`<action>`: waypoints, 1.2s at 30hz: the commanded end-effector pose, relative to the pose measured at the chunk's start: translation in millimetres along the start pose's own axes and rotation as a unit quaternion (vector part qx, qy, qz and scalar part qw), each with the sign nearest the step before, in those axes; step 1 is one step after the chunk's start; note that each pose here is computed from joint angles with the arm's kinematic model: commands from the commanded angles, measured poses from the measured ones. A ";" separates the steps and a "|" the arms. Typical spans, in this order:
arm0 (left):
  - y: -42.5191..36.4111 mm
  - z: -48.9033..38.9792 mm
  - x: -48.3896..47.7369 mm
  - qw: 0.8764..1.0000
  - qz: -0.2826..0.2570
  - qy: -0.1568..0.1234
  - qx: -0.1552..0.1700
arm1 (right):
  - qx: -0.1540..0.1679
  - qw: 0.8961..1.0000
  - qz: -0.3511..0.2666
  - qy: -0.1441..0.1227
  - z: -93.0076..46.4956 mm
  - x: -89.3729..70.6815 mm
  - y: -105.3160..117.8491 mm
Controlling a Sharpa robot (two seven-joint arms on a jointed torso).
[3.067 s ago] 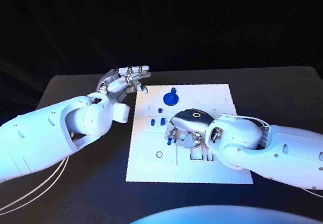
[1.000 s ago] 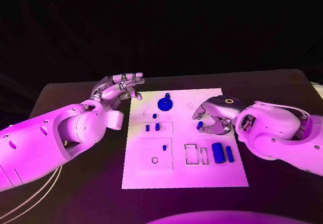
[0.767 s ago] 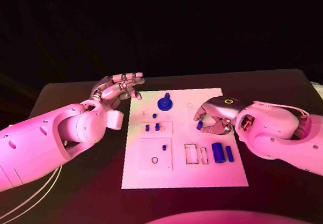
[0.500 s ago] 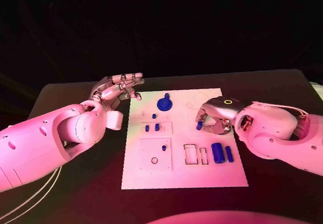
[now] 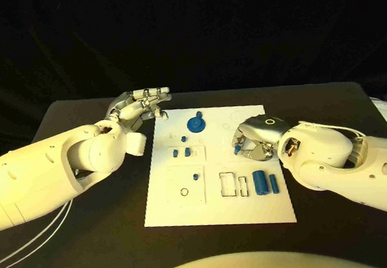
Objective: Assemble the parts on the task board
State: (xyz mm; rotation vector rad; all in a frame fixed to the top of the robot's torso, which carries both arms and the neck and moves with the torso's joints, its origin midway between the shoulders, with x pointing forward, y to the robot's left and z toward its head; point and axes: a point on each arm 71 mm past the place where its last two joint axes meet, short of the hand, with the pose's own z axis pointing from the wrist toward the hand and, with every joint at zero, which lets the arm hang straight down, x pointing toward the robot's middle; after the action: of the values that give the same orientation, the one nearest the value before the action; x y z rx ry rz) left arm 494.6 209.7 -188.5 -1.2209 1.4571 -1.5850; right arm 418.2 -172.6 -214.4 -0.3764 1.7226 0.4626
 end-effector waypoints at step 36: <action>-0.4 0.0 1.3 1.000 -0.003 0.010 0.000 | -0.001 0.999 0.004 -0.033 0.1 -4.8 7.0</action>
State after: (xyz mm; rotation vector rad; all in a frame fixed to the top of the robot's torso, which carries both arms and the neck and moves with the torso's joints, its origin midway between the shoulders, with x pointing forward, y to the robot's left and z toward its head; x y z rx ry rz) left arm 494.6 210.3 -188.8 -1.2234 1.4621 -1.5845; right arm 416.6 -167.3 -212.0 -0.3612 1.6939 0.4720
